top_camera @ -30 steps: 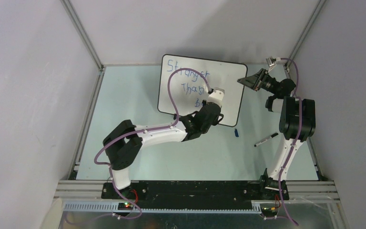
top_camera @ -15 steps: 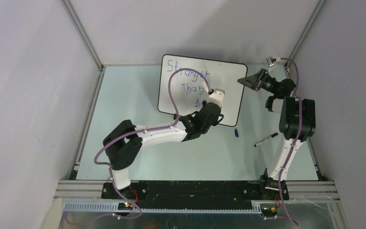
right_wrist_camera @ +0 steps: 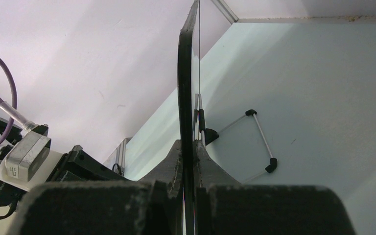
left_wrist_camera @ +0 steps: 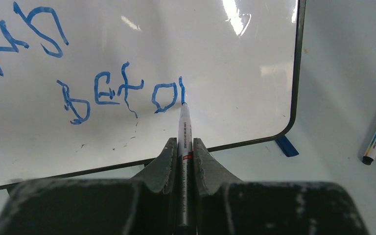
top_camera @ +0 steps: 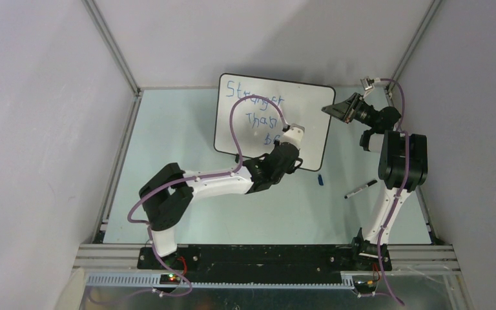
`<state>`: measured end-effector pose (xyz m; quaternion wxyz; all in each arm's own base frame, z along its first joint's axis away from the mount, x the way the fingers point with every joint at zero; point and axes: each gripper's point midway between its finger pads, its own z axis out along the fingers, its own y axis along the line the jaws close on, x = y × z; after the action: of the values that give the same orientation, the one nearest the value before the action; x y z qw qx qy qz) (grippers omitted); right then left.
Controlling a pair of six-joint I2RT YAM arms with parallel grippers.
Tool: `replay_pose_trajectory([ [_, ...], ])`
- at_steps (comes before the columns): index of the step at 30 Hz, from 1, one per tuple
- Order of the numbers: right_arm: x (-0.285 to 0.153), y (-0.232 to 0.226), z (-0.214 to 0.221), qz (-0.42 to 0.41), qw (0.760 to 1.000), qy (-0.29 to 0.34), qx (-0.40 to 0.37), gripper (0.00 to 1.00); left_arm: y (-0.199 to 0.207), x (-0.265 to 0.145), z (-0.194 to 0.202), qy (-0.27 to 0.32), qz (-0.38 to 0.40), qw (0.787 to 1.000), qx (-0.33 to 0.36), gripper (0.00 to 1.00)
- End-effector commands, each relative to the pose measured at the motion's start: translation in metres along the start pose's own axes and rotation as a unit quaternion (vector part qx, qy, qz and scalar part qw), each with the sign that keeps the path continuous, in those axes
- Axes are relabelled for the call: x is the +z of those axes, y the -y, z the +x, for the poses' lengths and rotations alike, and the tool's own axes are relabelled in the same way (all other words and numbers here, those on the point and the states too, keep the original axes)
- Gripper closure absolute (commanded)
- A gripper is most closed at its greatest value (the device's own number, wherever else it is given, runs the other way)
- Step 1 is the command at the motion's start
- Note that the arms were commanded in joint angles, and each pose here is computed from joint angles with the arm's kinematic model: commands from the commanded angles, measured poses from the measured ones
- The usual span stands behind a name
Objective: Write a sentence on the whiteboard
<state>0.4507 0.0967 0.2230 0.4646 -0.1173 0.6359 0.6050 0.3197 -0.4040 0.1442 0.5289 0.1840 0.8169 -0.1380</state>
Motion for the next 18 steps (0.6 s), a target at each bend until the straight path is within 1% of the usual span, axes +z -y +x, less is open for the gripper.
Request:
replay_pose_trajectory([
  [1, 0.004, -0.035, -0.022, -0.020, 0.999, 0.009, -0.029, 1.00, -0.003, -0.011, -0.008, 0.005, -0.001, 1.000, -0.009, 1.00],
  [7, 0.004, -0.036, -0.022, -0.020, 0.999, 0.010, -0.029, 1.00, -0.001, -0.011, -0.014, 0.010, 0.001, 1.000, -0.010, 1.00],
  [9, 0.004, -0.036, -0.022, -0.020, 0.999, 0.010, -0.029, 1.00, 0.001, -0.012, -0.022, 0.017, 0.003, 1.000, -0.011, 1.00],
  [13, 0.004, -0.037, -0.022, -0.020, 0.999, 0.010, -0.030, 1.00, 0.004, -0.020, -0.053, 0.041, 0.009, 0.999, -0.018, 1.00],
  [18, 0.004, -0.037, -0.023, -0.021, 0.999, 0.010, -0.031, 1.00, -0.001, -0.028, -0.067, 0.055, 0.005, 0.998, -0.018, 1.00],
])
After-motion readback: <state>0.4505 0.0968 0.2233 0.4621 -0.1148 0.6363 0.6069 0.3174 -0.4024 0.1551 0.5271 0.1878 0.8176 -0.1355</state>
